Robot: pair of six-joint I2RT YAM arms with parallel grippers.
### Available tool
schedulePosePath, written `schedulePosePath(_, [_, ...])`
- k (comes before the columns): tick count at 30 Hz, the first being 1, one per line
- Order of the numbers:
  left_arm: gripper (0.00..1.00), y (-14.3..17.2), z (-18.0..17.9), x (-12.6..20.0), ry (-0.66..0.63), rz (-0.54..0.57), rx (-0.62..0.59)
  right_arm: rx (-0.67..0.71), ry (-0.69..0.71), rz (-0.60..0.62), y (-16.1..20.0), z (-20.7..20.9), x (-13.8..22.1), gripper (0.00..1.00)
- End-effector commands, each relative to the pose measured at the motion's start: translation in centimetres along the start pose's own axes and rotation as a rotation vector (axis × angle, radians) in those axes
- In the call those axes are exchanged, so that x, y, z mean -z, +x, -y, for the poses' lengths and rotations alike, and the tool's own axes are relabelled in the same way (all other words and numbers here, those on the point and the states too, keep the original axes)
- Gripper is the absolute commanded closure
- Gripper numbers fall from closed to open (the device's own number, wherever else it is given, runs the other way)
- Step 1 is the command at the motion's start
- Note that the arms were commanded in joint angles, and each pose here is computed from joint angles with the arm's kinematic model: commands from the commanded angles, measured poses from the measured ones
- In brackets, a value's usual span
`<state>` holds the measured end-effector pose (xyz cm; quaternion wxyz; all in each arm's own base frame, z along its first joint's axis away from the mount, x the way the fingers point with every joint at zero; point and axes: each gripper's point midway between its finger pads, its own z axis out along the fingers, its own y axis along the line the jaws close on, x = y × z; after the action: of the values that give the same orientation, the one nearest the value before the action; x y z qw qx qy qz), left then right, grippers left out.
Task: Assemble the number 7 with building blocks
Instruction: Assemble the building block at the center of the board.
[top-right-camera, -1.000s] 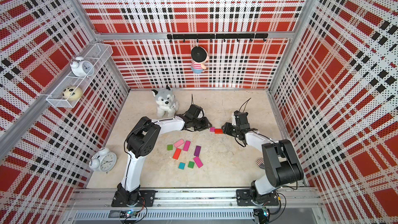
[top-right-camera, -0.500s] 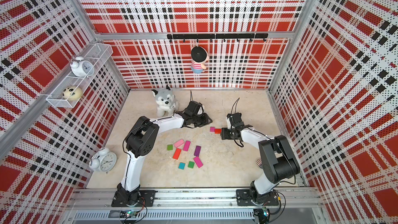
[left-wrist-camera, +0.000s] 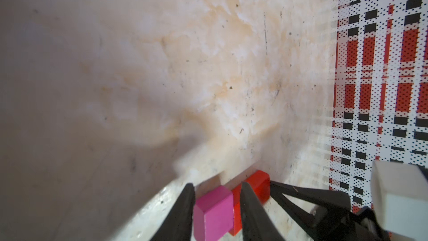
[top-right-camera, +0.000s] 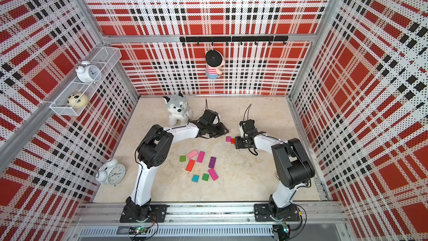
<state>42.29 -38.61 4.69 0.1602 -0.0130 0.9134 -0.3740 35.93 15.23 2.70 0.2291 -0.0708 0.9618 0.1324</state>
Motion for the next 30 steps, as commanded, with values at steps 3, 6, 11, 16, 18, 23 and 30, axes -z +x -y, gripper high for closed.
schedulePosePath(3, [0.64, -0.7, 0.7, -0.7, 0.034, 0.012, -0.006, -0.018, 0.018, -0.05, 1.4, 0.2, -1.2, 0.44])
schedulePosePath(6, [0.64, -0.4, 0.9, -1.0, 0.04, 0.004, -0.005, -0.022, 0.019, -0.053, 1.5, 0.2, -1.3, 0.45])
schedulePosePath(11, [0.64, 0.0, 1.0, -1.2, 0.047, -0.004, -0.004, -0.024, 0.025, -0.054, 1.6, 0.3, -1.4, 0.45])
schedulePosePath(16, [0.64, 0.2, 1.0, -1.2, 0.051, -0.007, -0.003, -0.001, 0.0, -0.053, 1.5, -0.1, -1.6, 0.45])
schedulePosePath(18, [0.64, 0.5, 1.0, -1.1, 0.051, -0.013, -0.001, 0.015, -0.001, -0.055, 1.6, -0.1, -1.7, 0.45])
schedulePosePath(23, [0.63, 0.6, 1.0, -0.8, 0.056, -0.006, 0.005, 0.043, -0.001, -0.049, 1.4, -0.2, -1.6, 0.44])
schedulePosePath(30, [0.63, 0.9, 1.1, -0.9, 0.062, -0.01, 0.012, 0.083, 0.007, -0.052, 1.3, 0.0, -1.5, 0.38])
